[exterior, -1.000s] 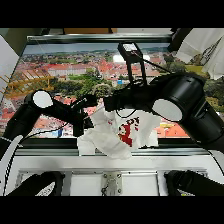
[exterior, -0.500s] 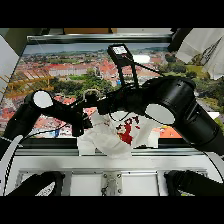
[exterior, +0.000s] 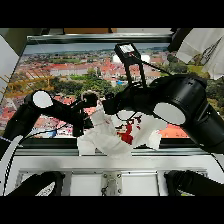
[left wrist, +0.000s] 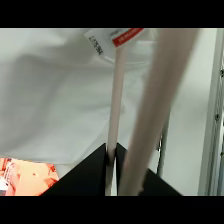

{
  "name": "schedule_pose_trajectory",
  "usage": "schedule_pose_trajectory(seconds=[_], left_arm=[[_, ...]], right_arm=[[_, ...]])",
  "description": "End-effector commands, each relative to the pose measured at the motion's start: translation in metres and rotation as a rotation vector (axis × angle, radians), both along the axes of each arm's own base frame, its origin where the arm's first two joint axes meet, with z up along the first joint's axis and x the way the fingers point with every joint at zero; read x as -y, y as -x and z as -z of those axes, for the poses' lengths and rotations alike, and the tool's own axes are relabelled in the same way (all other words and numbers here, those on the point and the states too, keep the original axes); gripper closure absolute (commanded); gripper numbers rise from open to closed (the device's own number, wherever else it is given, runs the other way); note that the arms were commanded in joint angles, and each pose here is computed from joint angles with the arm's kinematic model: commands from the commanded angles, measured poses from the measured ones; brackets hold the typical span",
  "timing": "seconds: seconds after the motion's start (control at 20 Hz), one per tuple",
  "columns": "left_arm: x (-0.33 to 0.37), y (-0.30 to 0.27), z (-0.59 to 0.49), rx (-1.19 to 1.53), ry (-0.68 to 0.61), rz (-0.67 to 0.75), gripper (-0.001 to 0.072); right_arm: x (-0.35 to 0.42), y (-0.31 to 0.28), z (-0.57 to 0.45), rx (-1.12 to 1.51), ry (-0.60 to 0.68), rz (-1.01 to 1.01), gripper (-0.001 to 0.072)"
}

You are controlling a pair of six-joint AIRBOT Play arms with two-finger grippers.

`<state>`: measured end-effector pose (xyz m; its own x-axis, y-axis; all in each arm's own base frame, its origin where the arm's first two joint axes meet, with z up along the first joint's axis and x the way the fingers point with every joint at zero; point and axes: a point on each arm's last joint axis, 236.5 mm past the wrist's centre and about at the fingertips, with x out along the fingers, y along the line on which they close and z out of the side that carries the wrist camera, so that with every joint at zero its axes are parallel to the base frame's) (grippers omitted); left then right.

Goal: Fold the clothes and pants, and hang the long-sleeved shirts on hangers.

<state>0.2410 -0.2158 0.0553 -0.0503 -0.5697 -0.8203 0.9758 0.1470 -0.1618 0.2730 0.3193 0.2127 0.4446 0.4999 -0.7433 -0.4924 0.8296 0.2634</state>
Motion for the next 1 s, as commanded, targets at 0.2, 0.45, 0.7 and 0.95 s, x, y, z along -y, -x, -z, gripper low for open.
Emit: schedule_pose_trajectory(seconds=[0.2, 0.45, 0.7, 0.95], left_arm=[[-0.001, -0.001, 0.001, 0.0, -0.007, -0.003, 0.0689], [-0.001, -0.001, 0.001, 0.0, -0.007, -0.003, 0.0689], [-0.002, -0.001, 0.001, 0.0, -0.007, -0.004, 0.0689], [-0.001, -0.001, 0.001, 0.001, -0.007, -0.004, 0.0689]], right_arm=[[0.025, 0.005, -0.009, 0.025, 0.051, -0.005, 0.0175], [0.057, -0.005, -0.019, 0.025, 0.049, 0.07, 0.0174], [0.072, -0.005, -0.032, 0.037, 0.017, 0.036, 0.0173], [0.102, -0.002, -0.006, -0.089, 0.102, 0.1, 0.0193]])
